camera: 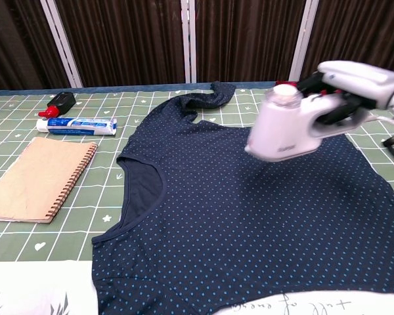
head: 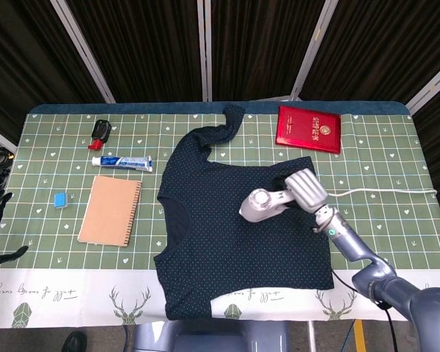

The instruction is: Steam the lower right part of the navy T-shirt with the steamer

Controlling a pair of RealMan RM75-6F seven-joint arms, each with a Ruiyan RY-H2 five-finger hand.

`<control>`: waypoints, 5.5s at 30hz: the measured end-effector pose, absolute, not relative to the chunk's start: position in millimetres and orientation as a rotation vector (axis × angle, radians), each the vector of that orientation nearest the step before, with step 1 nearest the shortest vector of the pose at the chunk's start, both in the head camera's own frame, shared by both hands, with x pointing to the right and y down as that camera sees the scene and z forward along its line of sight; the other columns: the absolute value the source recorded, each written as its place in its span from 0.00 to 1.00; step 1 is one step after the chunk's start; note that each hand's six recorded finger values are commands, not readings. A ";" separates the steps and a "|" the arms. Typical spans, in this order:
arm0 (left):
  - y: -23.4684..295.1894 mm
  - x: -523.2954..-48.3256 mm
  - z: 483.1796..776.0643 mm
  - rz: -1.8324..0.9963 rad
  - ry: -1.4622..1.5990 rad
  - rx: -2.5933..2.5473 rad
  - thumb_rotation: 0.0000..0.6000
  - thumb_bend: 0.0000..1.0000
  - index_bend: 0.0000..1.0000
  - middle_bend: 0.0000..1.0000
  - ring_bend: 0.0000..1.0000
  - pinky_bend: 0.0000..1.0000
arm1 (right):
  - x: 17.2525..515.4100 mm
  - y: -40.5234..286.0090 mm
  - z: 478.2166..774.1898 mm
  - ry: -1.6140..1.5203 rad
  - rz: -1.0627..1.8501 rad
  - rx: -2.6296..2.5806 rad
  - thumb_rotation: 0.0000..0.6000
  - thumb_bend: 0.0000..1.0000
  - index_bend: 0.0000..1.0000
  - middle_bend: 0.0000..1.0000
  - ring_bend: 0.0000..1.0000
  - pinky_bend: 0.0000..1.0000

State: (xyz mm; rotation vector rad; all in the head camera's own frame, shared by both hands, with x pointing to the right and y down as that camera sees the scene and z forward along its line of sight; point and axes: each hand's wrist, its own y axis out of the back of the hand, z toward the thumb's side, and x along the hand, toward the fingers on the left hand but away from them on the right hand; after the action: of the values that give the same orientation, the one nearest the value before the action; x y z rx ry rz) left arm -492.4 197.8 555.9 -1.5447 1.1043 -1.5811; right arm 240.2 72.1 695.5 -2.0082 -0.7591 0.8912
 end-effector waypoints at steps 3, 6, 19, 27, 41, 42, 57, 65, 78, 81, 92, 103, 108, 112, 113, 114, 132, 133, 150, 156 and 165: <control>197.6 -493.3 555.3 -1.581 1.107 -1.544 1.00 0.00 0.00 0.00 0.00 0.00 | 214.4 84.6 698.8 -0.685 0.834 -2.051 1.00 0.77 0.80 0.68 0.68 0.97; 197.5 -494.2 555.7 -1.585 1.108 -1.542 1.00 0.00 0.00 0.00 0.00 0.00 | 192.3 101.2 703.8 -0.606 0.781 -2.082 1.00 0.77 0.80 0.68 0.68 0.97; 196.4 -495.9 559.5 -1.602 1.103 -1.539 1.00 0.00 0.00 0.00 0.00 0.00 | 142.6 152.0 713.8 -0.450 0.622 -2.146 1.00 0.77 0.80 0.68 0.68 0.97; 196.4 -495.3 559.7 -1.600 1.102 -1.542 1.00 0.00 0.00 0.00 0.00 0.00 | 150.3 155.8 721.0 -0.434 0.634 -2.110 1.00 0.77 0.79 0.68 0.68 0.97; 197.7 -491.0 565.1 -1.605 1.073 -1.541 1.00 0.00 0.00 0.00 0.00 0.00 | 212.3 142.2 733.5 -0.350 0.717 -1.936 1.00 0.73 0.77 0.67 0.68 0.97; 197.6 -490.8 564.9 -1.604 1.072 -1.539 1.00 0.00 0.00 0.00 0.00 0.00 | 221.3 139.4 733.2 -0.336 0.731 -1.912 1.00 0.72 0.77 0.67 0.68 0.97; 198.3 -485.7 566.9 -1.599 1.060 -1.547 1.00 0.00 0.00 0.00 0.00 0.00 | 285.2 127.5 731.3 -0.311 0.878 -1.842 1.00 0.62 0.75 0.67 0.67 0.97; 199.1 -484.7 567.1 -1.599 1.056 -1.549 1.00 0.00 0.00 0.00 0.00 0.00 | 260.6 145.6 727.9 -0.293 0.761 -1.909 1.00 0.62 0.75 0.67 0.67 0.97; 199.8 -484.8 568.1 -1.603 1.054 -1.553 1.00 0.00 0.00 0.00 0.00 0.00 | 184.6 190.5 724.0 -0.246 0.496 -2.027 1.00 0.61 0.75 0.67 0.67 0.97; 200.0 -485.0 568.3 -1.604 1.054 -1.555 1.00 0.00 0.00 0.00 0.00 0.00 | 173.5 197.2 722.6 -0.247 0.462 -2.042 1.00 0.61 0.75 0.67 0.67 0.96; 200.6 -484.6 569.9 -1.608 1.047 -1.556 1.00 0.00 0.00 0.00 0.00 0.00 | 193.6 184.9 724.7 -0.299 0.540 -2.034 1.00 0.61 0.75 0.66 0.67 0.96; 199.8 -483.3 573.0 -1.617 1.035 -1.549 1.00 0.00 0.00 0.00 0.00 0.00 | 266.0 156.9 732.2 -0.328 0.786 -1.959 1.00 0.61 0.74 0.66 0.66 0.96; 200.1 -481.3 573.5 -1.615 1.029 -1.553 1.00 0.00 0.00 0.00 0.00 0.00 | 294.0 144.0 732.1 -0.371 0.885 -1.953 1.00 0.61 0.74 0.66 0.66 0.96; 200.2 -479.8 574.1 -1.613 1.024 -1.555 1.00 0.00 0.00 0.00 0.00 0.00 | 305.8 138.1 729.1 -0.401 0.915 -1.960 1.00 0.63 0.74 0.66 0.66 0.96; 200.4 -479.1 574.3 -1.611 1.021 -1.557 1.00 0.00 0.00 0.00 0.00 0.00 | 306.2 138.0 728.9 -0.403 0.915 -1.962 1.00 0.63 0.74 0.66 0.66 0.96; 200.7 -478.8 574.3 -1.611 1.020 -1.557 1.00 0.00 0.00 0.00 0.00 0.00 | 304.9 138.8 728.8 -0.402 0.910 -1.966 1.00 0.63 0.74 0.66 0.66 0.96; 200.4 -479.2 571.5 -1.602 1.033 -1.562 1.00 0.00 0.00 0.00 0.00 0.00 | 237.1 175.3 727.6 -0.328 0.656 -2.042 1.00 0.62 0.74 0.66 0.66 0.96; 200.4 -479.3 571.5 -1.602 1.033 -1.562 1.00 0.00 0.00 0.00 0.00 0.00 | 233.4 177.4 727.1 -0.323 0.640 -2.045 1.00 0.62 0.74 0.66 0.66 0.96; 200.2 -483.0 569.7 -1.603 1.045 -1.560 1.00 0.00 0.00 0.00 0.00 0.00 | 207.9 188.0 723.4 -0.329 0.561 -2.055 1.00 0.61 0.74 0.66 0.66 0.96; 200.2 -482.0 570.6 -1.604 1.039 -1.557 1.00 0.00 0.00 0.00 0.00 0.00 | 248.2 175.1 727.0 -0.354 0.692 -2.008 1.00 0.61 0.74 0.66 0.66 0.96; 200.5 -478.7 572.9 -1.605 1.026 -1.560 1.00 0.00 0.00 0.00 0.00 0.00 | 322.4 149.1 726.1 -0.435 0.943 -1.933 1.00 0.61 0.74 0.66 0.66 0.96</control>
State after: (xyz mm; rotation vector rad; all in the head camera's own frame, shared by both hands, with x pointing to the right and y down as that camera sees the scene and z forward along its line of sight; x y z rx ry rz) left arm -478.7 200.5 572.9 -1.5598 1.0261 -1.6049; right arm 322.4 149.1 726.1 -1.9333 -0.4350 0.9426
